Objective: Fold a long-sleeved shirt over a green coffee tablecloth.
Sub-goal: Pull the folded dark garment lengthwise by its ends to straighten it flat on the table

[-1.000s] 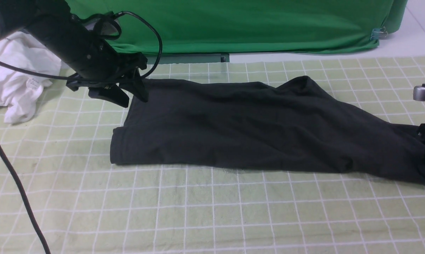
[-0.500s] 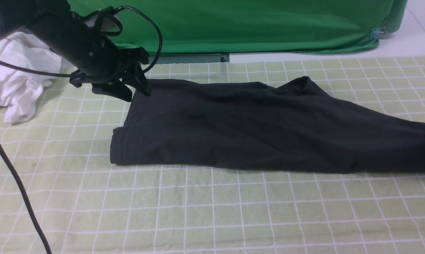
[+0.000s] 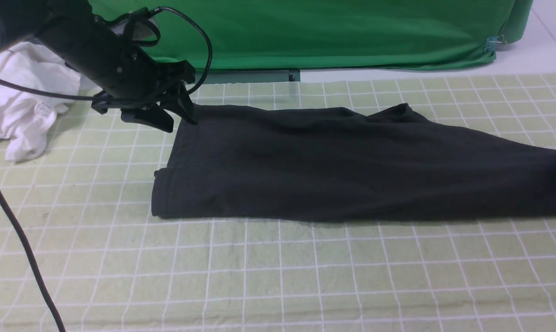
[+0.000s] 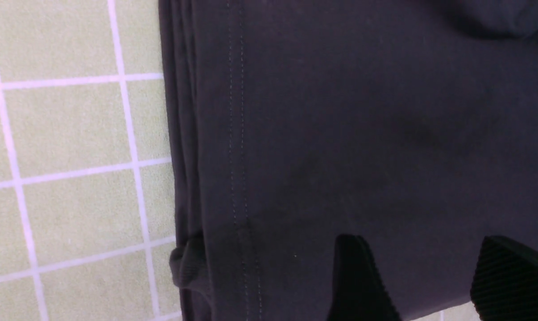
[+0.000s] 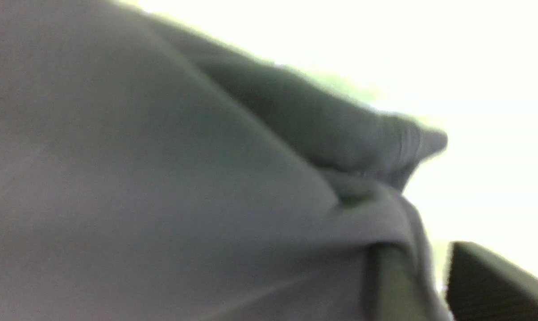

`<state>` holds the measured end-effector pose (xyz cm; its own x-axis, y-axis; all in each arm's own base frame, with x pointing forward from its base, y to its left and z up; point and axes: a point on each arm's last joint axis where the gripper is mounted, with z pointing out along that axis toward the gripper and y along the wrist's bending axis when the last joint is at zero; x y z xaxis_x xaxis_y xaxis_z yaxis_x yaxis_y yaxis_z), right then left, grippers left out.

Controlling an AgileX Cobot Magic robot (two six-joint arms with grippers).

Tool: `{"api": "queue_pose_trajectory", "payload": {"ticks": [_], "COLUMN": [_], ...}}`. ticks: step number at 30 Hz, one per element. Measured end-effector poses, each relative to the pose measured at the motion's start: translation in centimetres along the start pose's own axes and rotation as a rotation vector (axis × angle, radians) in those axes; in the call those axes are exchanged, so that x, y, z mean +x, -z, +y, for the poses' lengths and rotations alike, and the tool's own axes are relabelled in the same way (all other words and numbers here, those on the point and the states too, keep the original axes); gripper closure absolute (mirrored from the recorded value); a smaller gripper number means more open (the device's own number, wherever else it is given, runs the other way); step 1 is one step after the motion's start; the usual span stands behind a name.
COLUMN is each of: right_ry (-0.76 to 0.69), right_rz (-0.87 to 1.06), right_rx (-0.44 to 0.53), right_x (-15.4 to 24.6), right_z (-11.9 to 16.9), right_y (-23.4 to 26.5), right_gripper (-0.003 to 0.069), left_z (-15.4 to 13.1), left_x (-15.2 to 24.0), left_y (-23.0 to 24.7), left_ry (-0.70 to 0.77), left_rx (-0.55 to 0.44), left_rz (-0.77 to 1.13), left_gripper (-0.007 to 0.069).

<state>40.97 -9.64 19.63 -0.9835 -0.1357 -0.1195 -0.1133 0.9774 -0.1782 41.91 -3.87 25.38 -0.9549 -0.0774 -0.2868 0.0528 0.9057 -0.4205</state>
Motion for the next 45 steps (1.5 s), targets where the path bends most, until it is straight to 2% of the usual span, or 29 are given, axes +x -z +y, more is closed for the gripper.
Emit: {"api": "queue_pose_trajectory", "payload": {"ticks": [2,3,5,7,11,14,17,18,20,23,24,25,27,30,32,35,39,40,41,43,45], "right_ry": [0.002,0.005,0.0,-0.023,-0.15,-0.216,-0.231,-0.234,-0.214,-0.174,-0.16,-0.154,-0.137,-0.141,-0.148,-0.196,-0.241,-0.242,-0.238,-0.228,-0.227], "right_rz": [0.018,0.026,0.055,0.069,0.045,0.037,0.06,0.057,0.112,0.151,0.149,0.151,0.116,0.113,0.132,0.143,0.095,0.092,0.089,0.093,0.099], "right_rx": [0.029,0.043,0.088,0.126,0.134,0.033,-0.06,-0.059,-0.098,-0.086,-0.065,-0.055,0.025,0.094,0.113,0.107,-0.005,-0.018,-0.07,-0.108,-0.134], "right_x": [0.0,0.1,0.1,0.0,0.4,1.2,1.9,1.9,2.8,3.5,3.5,3.5,3.2,2.8,2.6,2.5,2.6,2.6,2.7,2.7,2.7], "right_z": [-0.2,-0.4,-1.0,-1.6,-2.7,-2.1,-0.7,-0.7,0.3,0.7,0.6,0.5,-0.2,-1.1,-1.6,-2.5,-2.8,-2.8,-2.5,-2.1,-1.8], "right_y": [-0.5,-0.4,0.5,1.9,5.7,6.3,4.1,4.1,1.0,-1.6,-2.3,-2.5,-3.0,-2.2,-1.3,1.4,4.1,4.2,4.1,3.5,2.5], "right_gripper": [0.0196,0.0155,0.0097,0.0092,0.0146,0.0177,0.02,0.0204,0.0343,0.0557,0.0605,0.061,0.064,0.0637,0.0624,0.0566,0.0378,0.0356,0.0277,0.022,0.0197], "left_z": [0.0,0.0,0.0,0.0,0.0,0.0,0.0,0.0,0.0,0.0,0.0,0.0,0.0,0.0,0.0,0.0,0.1,0.1,0.1,0.1,0.1], "left_x": [0.0,0.0,0.0,-0.1,-0.2,-0.2,-0.1,-0.1,-0.1,-0.2,-0.2,-0.2,-0.2,-0.2,-0.2,-0.2,-0.2,-0.2,-0.2,-0.2,-0.2], "left_y": [0.0,0.0,0.0,0.0,0.0,0.0,0.0,0.0,0.0,0.0,0.0,0.0,0.0,0.0,0.0,0.0,0.0,0.0,0.0,0.0,0.0], "left_ry": [-0.001,-0.001,-0.002,-0.002,-0.002,-0.001,-0.001,-0.001,-0.001,-0.001,-0.001,-0.001,-0.001,-0.001,-0.001,-0.001,-0.005,-0.005,-0.007,-0.007,-0.007], "left_rx": [-0.001,-0.001,-0.002,-0.003,-0.004,-0.003,-0.002,-0.002,-0.002,-0.002,-0.003,-0.003,-0.003,-0.003,-0.003,-0.004,-0.01,-0.01,-0.014,-0.014,-0.015], "left_rz": [0.0,-0.001,-0.001,-0.007,-0.018,-0.017,-0.016,-0.016,-0.016,-0.017,-0.018,-0.018,-0.018,-0.019,-0.021,-0.023,-0.022,-0.022,-0.021,-0.021,-0.02], "left_gripper": [0.0267,0.0267,0.0267,0.0267,0.0267,0.0267,0.0267,0.0267,0.0267,0.0267,0.0267,0.0267,0.0267,0.0267,0.0267,0.0267,0.0267,0.0267,0.0267,0.0267,0.0267]}}
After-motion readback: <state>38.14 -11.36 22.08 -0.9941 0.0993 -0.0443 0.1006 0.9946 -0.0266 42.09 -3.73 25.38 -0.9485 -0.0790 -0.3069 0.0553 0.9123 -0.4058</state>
